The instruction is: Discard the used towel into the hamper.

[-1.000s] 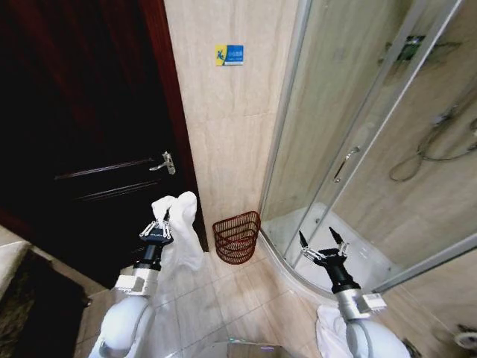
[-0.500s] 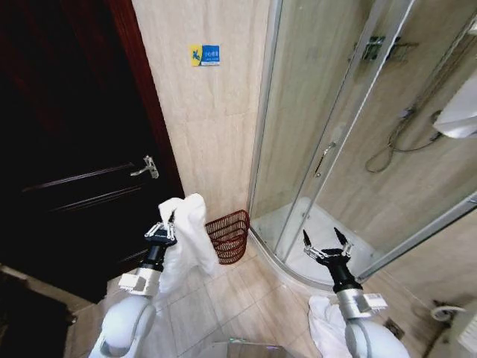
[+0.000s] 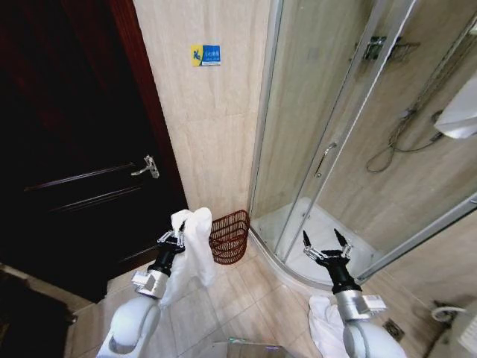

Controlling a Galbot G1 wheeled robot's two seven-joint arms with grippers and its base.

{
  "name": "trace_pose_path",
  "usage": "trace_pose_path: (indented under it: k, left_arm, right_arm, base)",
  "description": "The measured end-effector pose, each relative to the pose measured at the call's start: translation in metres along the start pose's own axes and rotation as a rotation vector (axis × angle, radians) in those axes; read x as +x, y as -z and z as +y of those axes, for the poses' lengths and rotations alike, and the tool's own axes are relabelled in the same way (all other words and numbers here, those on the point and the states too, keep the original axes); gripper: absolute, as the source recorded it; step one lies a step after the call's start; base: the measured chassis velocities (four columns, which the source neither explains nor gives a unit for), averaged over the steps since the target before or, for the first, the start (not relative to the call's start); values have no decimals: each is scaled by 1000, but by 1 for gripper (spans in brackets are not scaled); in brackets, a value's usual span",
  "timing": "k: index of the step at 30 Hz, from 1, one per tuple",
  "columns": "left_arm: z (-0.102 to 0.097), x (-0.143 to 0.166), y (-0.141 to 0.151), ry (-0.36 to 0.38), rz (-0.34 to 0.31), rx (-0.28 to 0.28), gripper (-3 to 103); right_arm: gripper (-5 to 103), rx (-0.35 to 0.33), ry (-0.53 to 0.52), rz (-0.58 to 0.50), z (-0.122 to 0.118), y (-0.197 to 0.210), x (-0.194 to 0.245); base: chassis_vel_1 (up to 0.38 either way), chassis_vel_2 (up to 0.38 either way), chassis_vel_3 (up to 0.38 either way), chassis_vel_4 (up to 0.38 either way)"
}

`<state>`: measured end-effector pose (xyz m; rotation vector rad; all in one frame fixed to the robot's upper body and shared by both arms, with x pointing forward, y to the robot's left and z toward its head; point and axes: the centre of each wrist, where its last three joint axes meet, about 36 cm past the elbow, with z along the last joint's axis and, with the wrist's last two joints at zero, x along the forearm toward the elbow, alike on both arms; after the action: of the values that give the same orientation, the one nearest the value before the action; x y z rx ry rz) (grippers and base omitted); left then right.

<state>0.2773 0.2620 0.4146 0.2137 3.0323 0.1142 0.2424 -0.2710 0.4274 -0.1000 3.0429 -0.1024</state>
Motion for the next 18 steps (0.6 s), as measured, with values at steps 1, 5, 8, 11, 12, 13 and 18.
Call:
trace_pose_path:
  k: [1,5,8,11,12,13,18]
  left_arm:
    - [-1,-1,0,2,-1,-1,2]
    - [-2,-2,0,6,-3,-3,2]
    - [-2,-2,0,9,-4,-4,2]
    - [-3,-3,0,11,-5,-3,2]
    - [-4,-3,0,10,-5,-2,2]
    - [-4,-3,0,9,-7,-2,2]
    - [-4,-3,1,8,-10,-4,2]
  right_arm:
    - [100,-3,4,0,1,0,0]
    - [100,-9,17,-3,3,0,-2]
    - [100,-11,33,1,5,1,-3]
    - [100,-11,47,-1,7,3,-5]
    - [100,-11,50,-2,7,4,-6]
    - [100,-12,51,-1,8,4,-6]
    - [100,-10,65,18,8,-1,-2]
  base:
    - [0,0,0,0]
    - [-55,55,40,-58]
    - [-74,78,45,-66]
    - [-87,87,77,-86]
    - [-91,63,73,-91]
    - [-93,63,74,-89]
    - [-67,52,64,-58]
